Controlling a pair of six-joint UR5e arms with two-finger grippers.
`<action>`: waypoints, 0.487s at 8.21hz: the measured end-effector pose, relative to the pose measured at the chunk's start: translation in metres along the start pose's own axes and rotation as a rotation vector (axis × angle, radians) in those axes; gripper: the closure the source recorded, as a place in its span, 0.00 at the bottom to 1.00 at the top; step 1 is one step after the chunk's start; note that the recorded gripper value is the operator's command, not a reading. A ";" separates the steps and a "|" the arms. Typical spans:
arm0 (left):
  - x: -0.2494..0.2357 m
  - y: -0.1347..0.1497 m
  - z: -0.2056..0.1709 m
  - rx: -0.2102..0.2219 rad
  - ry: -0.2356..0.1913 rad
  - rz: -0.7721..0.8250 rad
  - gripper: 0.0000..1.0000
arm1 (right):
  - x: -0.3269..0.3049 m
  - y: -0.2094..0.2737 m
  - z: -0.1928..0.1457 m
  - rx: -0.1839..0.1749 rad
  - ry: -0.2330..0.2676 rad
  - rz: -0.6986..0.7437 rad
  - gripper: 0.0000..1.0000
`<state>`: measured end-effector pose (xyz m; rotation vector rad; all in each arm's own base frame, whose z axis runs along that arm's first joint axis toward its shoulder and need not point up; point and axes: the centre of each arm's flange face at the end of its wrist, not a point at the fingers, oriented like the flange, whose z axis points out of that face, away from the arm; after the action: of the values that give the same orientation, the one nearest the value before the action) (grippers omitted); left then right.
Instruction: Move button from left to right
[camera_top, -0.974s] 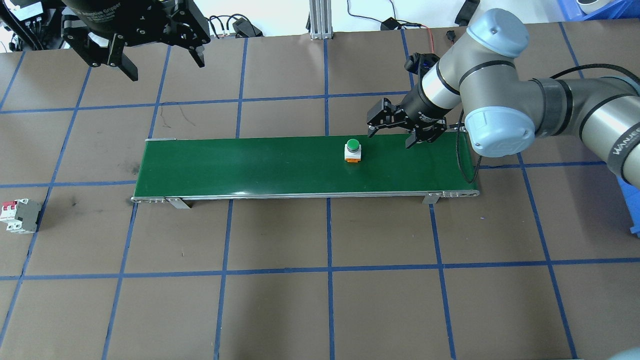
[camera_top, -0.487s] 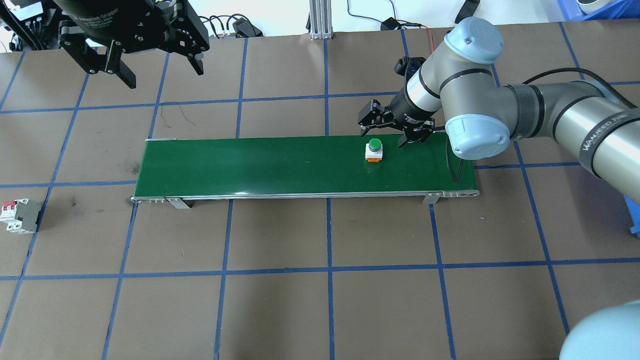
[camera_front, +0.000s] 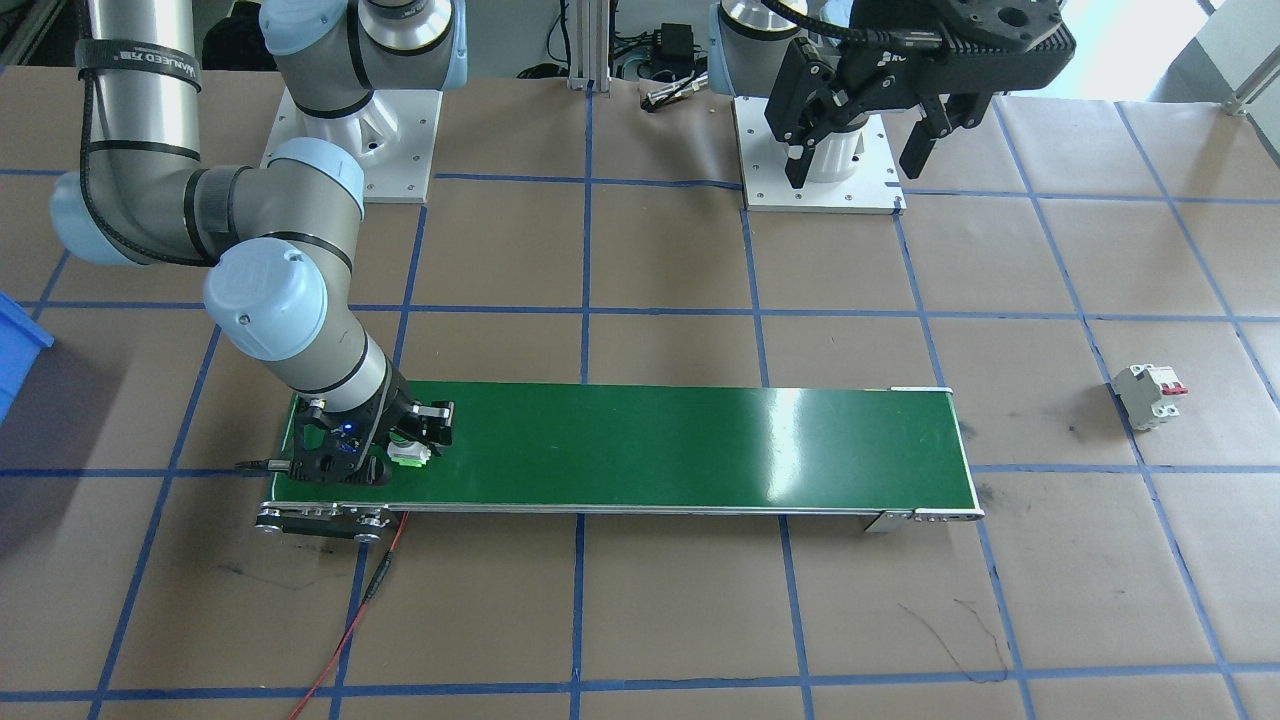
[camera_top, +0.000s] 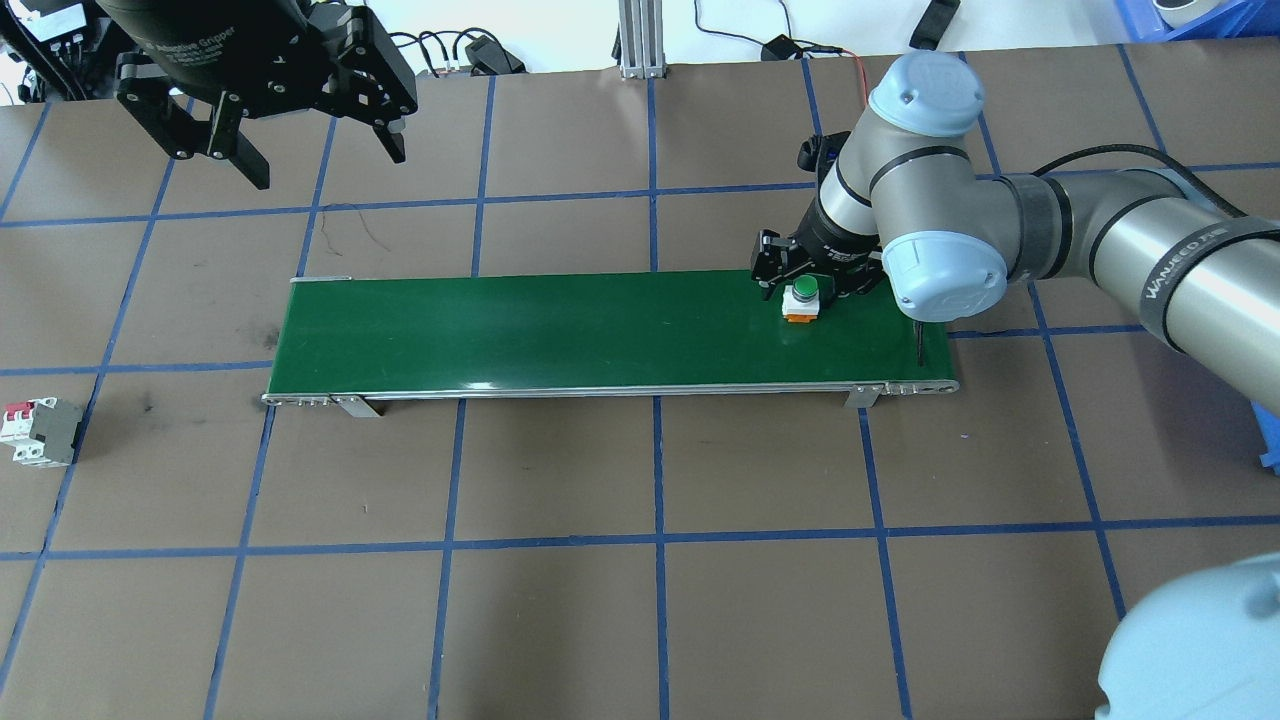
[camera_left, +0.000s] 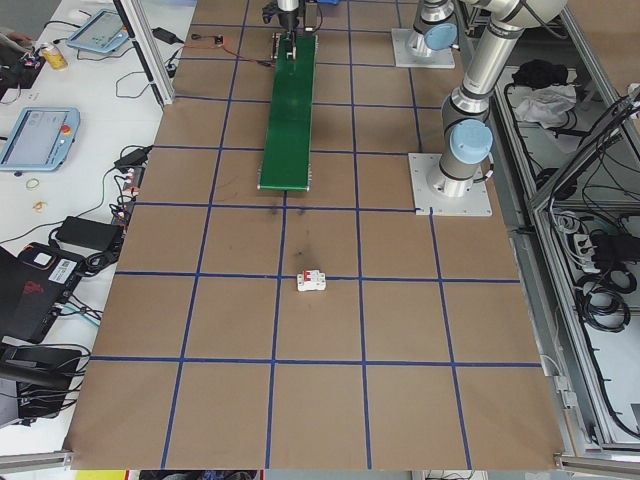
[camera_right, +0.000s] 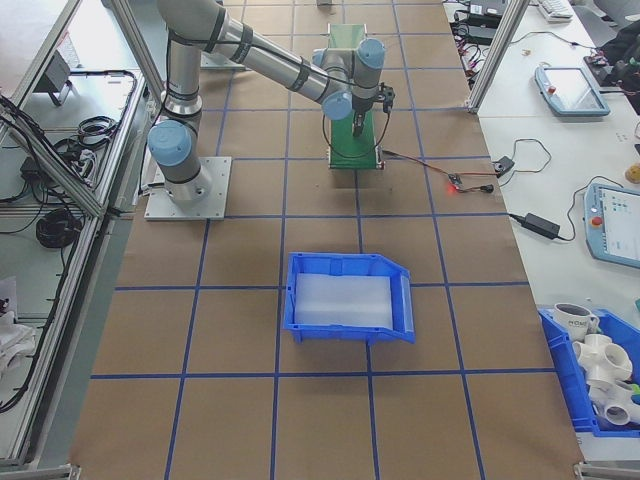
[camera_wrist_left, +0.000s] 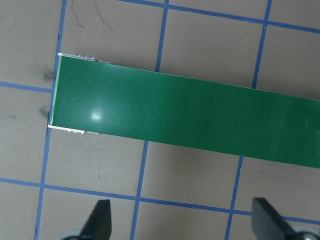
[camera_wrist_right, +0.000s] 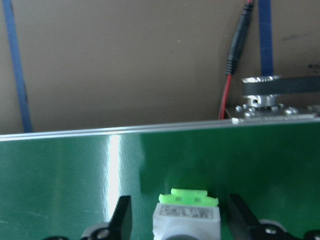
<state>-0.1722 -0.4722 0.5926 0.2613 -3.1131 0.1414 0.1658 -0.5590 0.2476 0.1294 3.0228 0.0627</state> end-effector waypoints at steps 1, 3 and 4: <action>0.000 0.000 0.000 -0.001 0.000 -0.001 0.00 | 0.009 0.004 -0.003 -0.044 0.037 -0.009 1.00; -0.001 -0.001 0.001 -0.002 0.000 -0.002 0.00 | 0.043 -0.008 -0.040 -0.041 0.080 -0.026 1.00; -0.001 -0.001 0.001 -0.002 0.002 -0.002 0.00 | 0.084 -0.021 -0.075 -0.038 0.089 -0.058 1.00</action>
<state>-0.1714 -0.4733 0.5919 0.2648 -3.1109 0.1391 0.0719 -0.5757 0.3120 0.0367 3.1094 0.1245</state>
